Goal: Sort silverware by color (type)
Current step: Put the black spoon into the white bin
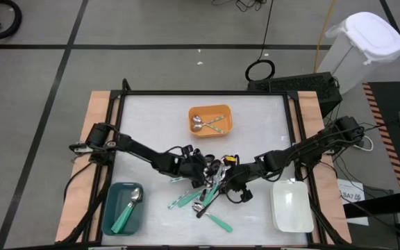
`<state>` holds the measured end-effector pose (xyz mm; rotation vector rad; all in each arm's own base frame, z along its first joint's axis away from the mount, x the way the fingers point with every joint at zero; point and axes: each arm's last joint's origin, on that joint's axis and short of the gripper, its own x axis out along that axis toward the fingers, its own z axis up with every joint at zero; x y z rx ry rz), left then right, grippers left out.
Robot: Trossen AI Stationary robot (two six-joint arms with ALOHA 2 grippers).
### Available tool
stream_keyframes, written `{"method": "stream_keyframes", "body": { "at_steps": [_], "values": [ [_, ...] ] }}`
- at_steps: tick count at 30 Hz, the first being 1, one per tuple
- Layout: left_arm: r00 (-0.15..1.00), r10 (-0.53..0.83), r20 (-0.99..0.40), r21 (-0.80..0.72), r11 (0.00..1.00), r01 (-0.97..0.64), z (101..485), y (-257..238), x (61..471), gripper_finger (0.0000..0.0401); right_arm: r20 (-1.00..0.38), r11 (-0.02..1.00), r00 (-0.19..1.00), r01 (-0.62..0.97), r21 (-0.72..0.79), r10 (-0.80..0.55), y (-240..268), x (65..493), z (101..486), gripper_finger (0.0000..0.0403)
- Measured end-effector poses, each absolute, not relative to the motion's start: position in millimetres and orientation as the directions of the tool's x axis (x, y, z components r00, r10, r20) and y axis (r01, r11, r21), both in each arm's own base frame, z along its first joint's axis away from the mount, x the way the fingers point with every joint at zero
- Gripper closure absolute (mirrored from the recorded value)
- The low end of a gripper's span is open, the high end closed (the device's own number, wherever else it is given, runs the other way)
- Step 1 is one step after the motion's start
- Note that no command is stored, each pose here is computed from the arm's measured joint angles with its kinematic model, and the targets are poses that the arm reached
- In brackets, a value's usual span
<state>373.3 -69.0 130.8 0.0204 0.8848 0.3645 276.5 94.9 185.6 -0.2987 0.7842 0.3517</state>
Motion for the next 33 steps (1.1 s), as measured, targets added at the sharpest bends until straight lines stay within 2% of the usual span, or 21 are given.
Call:
{"method": "stream_keyframes", "body": {
  "at_steps": [9, 15, 22, 33],
  "values": [
    [0.496, 0.356, -0.792, 0.233, 0.927, -0.294, 134, -60, 372, 0.0300, -0.732, 0.904, 0.652, -0.410, -0.124, 0.195, 95, 276, 185, 0.0287],
    [0.488, 0.368, -0.791, 0.265, 0.926, -0.268, 133, -51, 372, 0.0300, -0.736, 0.907, 0.649, -0.405, -0.118, 0.194, 95, 276, 185, 0.0287],
    [0.489, 0.267, -0.830, 0.192, 0.961, -0.198, 131, -36, 376, 0.0300, -0.738, 0.907, 0.647, -0.405, -0.118, 0.193, 95, 276, 185, 0.0287],
    [0.457, 0.279, -0.845, 0.221, 0.959, -0.178, 114, -32, 379, 0.0300, -0.740, 0.909, 0.644, -0.402, -0.113, 0.193, 95, 275, 185, 0.0287]
  ]
}}
